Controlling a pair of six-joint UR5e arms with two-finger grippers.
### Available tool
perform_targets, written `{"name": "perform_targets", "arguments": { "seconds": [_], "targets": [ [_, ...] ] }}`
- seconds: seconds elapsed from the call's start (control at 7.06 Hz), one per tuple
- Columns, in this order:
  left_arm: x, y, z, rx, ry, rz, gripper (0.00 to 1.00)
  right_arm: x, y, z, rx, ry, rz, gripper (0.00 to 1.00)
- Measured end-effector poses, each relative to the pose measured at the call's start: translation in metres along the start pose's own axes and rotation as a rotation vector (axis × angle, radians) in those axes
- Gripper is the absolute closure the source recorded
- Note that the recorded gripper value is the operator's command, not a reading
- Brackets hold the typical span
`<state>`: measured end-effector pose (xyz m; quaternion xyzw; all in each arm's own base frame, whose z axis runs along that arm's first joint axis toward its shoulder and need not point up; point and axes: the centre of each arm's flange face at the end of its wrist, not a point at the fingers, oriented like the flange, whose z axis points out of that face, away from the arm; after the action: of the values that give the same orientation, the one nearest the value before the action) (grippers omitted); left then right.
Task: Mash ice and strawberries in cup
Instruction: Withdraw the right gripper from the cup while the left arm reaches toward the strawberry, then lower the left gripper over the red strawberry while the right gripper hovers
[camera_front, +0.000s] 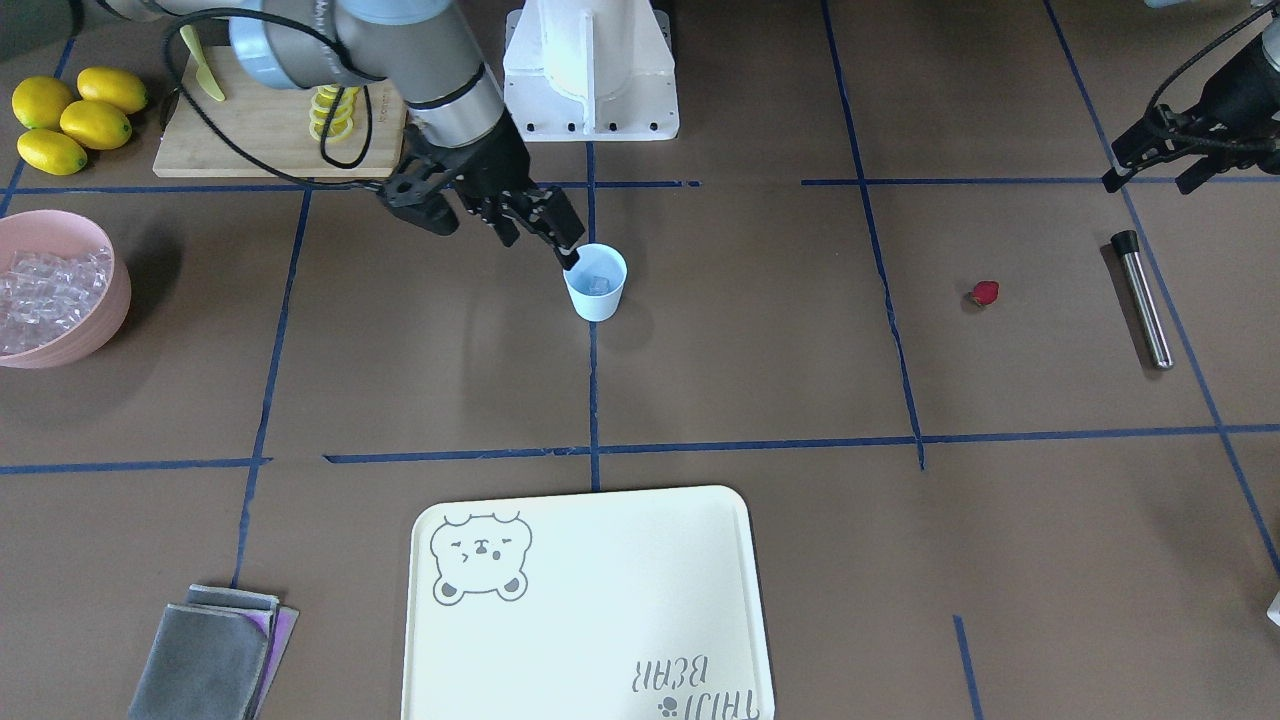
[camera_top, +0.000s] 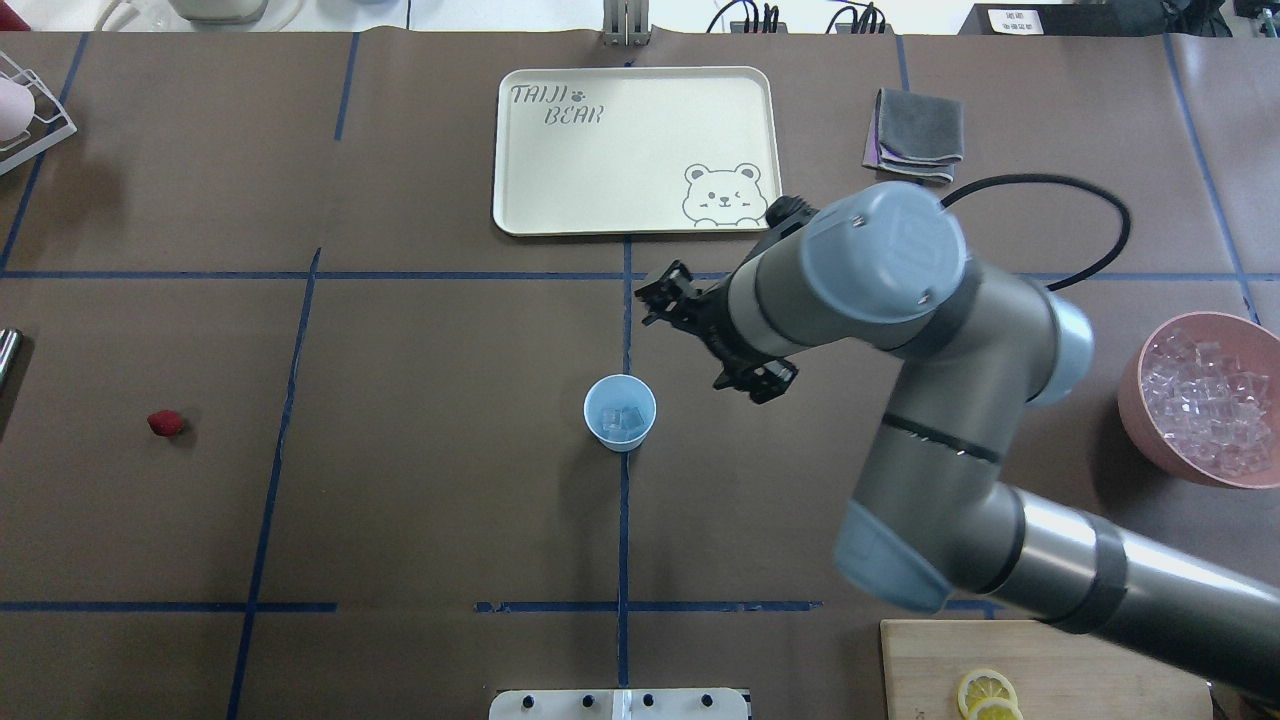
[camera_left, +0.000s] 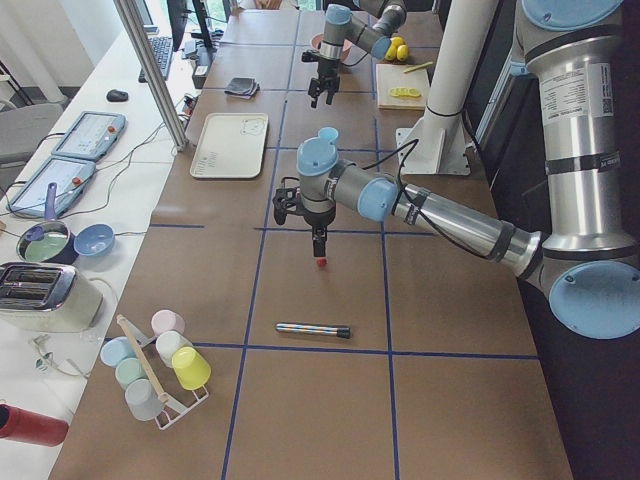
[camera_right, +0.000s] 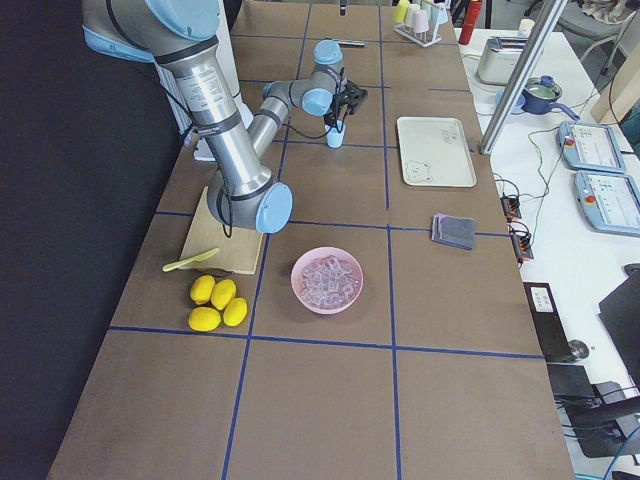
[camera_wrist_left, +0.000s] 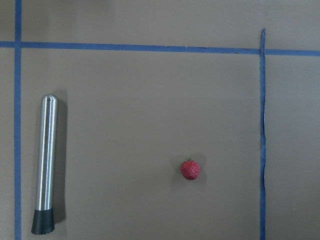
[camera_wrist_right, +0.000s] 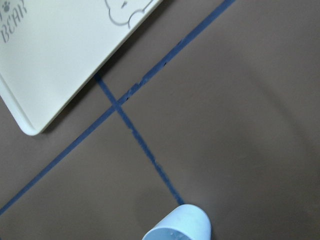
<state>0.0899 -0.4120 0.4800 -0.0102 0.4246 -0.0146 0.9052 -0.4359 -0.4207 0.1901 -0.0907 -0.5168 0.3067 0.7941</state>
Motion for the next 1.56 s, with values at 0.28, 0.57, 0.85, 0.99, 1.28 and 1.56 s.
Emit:
{"name": "perform_targets", "arguments": {
  "seconds": [0.28, 0.57, 0.85, 0.99, 1.28, 1.56],
  "targets": [
    [0.018, -0.017, 0.045, -0.015, -0.028, -0.014, 0.0, 0.043, -0.068, -0.053, -0.044, 0.025, -0.047, 0.0],
    [0.043, -0.034, 0.102, 0.004, -0.046, -0.027, 0.0, 0.061, -0.086, -0.06, -0.046, 0.041, -0.063, 0.0],
    [0.067, -0.034, 0.159, -0.003, -0.008, -0.034, 0.0, 0.071, -0.099, -0.062, -0.031, 0.052, -0.069, 0.0],
    [0.075, -0.031, 0.178, -0.005, -0.007, -0.033, 0.0, 0.077, -0.107, -0.064, -0.021, 0.058, -0.072, 0.0],
    [0.077, -0.026, 0.196, -0.001, -0.03, -0.031, 0.0, 0.084, -0.114, -0.064, -0.011, 0.067, -0.076, 0.0],
    [0.072, -0.024, 0.201, -0.004, -0.042, -0.039, 0.01, 0.083, -0.115, -0.062, -0.006, 0.068, -0.078, 0.0]
  ]
}}
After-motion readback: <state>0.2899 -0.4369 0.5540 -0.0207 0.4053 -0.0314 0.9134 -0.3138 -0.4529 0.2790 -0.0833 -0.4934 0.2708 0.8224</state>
